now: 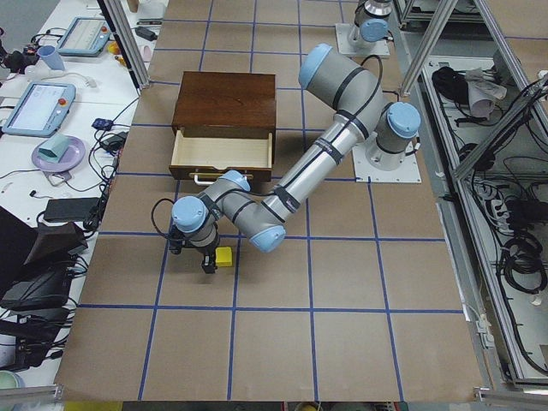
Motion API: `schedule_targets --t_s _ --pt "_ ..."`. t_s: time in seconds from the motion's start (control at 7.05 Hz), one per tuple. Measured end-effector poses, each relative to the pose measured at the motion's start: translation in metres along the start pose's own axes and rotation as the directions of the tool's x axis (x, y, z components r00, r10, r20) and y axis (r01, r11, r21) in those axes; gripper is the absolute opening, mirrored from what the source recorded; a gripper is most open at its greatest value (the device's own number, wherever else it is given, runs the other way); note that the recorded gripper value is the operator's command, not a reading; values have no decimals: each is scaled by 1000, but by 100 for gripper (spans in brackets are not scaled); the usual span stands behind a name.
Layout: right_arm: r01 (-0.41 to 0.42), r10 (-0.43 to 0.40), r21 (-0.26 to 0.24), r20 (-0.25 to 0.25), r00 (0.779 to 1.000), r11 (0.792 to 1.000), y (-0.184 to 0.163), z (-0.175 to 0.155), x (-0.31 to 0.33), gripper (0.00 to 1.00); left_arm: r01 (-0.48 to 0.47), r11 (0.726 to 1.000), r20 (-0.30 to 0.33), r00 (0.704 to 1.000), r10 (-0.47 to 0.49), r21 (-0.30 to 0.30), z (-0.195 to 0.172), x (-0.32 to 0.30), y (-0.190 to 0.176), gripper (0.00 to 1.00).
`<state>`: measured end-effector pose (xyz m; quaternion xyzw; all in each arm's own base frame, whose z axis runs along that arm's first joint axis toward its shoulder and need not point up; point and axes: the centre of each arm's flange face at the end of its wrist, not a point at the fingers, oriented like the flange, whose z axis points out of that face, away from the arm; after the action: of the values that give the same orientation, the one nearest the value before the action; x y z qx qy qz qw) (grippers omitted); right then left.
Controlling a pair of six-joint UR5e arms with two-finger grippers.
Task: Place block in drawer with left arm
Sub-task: 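Lower the left gripper onto the yellow cube and grasp it, then lift the yellow cube with the left gripper over the open drawer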
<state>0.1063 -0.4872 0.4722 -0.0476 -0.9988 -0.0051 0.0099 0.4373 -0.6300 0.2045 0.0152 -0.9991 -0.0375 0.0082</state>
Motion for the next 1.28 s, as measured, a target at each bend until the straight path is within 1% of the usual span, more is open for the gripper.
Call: schedule_targets --t_s 0.14,0.28,0.57,0.71,0.99,1.13,1.28 --pt "0 0 0 0 1000 1000 0 0 0 100 -3 1000 2 1000 3 -15 7 -1 0 30" --pt "0 0 0 0 1000 1000 0 0 0 100 -5 1000 3 1000 5 -24 12 -2 0 0" --pt "0 0 0 0 1000 1000 0 0 0 100 -6 1000 7 1000 6 -23 9 -2 0 0" --pt "0 0 -1 0 1000 1000 0 0 0 100 -10 1000 17 1000 10 -12 -3 -2 1 0" --pt "0 0 0 0 1000 1000 0 0 0 100 -17 1000 45 999 17 19 -46 4 4 0" --pt "-1 1 0 0 1000 1000 0 0 0 100 -31 999 57 998 29 35 -76 16 5 0" --pt "-1 1 0 0 1000 1000 0 0 0 100 -53 998 64 997 50 47 -116 38 3 0"
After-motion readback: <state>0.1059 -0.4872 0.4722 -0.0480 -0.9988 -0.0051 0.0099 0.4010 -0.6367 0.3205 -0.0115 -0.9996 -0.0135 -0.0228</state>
